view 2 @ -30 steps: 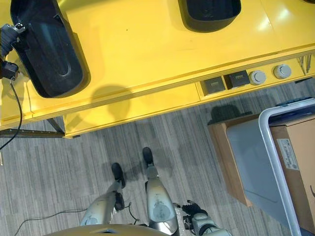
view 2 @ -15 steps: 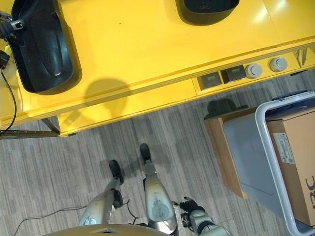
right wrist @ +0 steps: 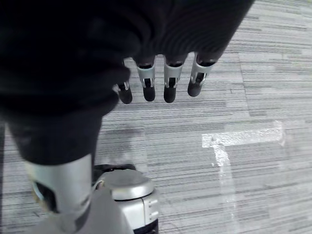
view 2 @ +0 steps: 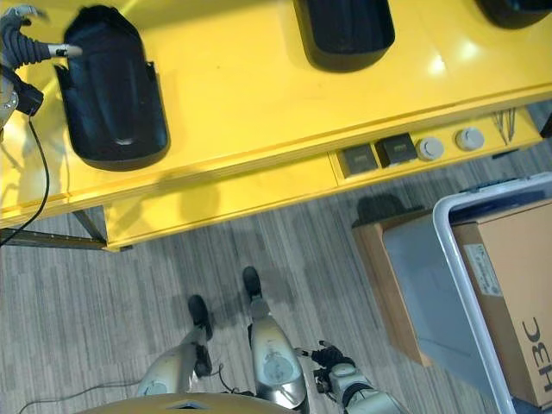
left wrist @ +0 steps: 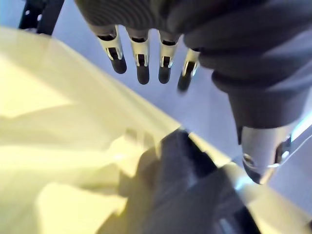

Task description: Move parts from the plastic box to the shelf.

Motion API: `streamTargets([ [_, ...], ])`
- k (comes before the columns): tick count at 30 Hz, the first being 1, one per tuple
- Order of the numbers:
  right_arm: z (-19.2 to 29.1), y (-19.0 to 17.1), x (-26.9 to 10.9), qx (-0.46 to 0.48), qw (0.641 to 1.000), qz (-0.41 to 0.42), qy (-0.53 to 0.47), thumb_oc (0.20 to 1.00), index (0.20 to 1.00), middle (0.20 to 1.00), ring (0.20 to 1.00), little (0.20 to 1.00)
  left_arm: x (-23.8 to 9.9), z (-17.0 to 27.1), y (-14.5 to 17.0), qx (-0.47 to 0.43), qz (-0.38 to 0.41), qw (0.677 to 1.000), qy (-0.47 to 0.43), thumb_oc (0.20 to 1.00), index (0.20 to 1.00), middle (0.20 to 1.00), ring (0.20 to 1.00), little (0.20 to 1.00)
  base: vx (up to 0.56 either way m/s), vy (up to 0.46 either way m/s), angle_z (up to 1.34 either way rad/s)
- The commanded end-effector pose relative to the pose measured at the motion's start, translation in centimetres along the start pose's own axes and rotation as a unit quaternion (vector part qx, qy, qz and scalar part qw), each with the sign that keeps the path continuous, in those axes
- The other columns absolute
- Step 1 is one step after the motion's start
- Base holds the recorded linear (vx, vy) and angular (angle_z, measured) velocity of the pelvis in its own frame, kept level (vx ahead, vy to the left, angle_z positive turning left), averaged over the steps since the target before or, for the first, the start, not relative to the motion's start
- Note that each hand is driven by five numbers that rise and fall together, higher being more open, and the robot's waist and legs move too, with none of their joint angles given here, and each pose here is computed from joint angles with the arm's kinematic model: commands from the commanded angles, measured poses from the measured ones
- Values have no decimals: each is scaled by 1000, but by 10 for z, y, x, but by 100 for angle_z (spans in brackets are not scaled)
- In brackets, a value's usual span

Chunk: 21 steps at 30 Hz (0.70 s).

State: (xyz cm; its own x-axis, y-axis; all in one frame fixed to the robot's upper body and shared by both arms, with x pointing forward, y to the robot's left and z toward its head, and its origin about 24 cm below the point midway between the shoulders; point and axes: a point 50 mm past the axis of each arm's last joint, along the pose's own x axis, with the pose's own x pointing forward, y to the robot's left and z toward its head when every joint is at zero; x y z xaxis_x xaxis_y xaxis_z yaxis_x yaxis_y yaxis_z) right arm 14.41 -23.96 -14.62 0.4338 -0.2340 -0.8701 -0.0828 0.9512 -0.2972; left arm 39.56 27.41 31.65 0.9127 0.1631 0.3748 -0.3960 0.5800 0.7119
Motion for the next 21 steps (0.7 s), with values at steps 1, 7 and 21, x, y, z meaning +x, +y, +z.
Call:
streamTargets([
  [1, -43, -2, -6, -11, 998, 4, 67, 1000, 1000, 1000, 1000, 1000, 4, 14, 41, 20, 98, 995, -25, 1000, 1000, 1000, 1000, 1000, 84, -8, 19],
  [7, -46, 0, -7, -1, 997, 2, 74, 1000, 1000, 1000, 1000, 1000, -28, 39, -1, -69, 86, 980, -167, 1000, 1000, 1000, 1000, 1000, 58, -3, 15],
  [21, -67, 33, -15, 65, 994, 21, 87, 1000, 1000, 1000, 1000, 1000, -227, -23, -133, -453, -147, 874, -91, 200, 200, 200, 200, 200, 34, 11, 11],
])
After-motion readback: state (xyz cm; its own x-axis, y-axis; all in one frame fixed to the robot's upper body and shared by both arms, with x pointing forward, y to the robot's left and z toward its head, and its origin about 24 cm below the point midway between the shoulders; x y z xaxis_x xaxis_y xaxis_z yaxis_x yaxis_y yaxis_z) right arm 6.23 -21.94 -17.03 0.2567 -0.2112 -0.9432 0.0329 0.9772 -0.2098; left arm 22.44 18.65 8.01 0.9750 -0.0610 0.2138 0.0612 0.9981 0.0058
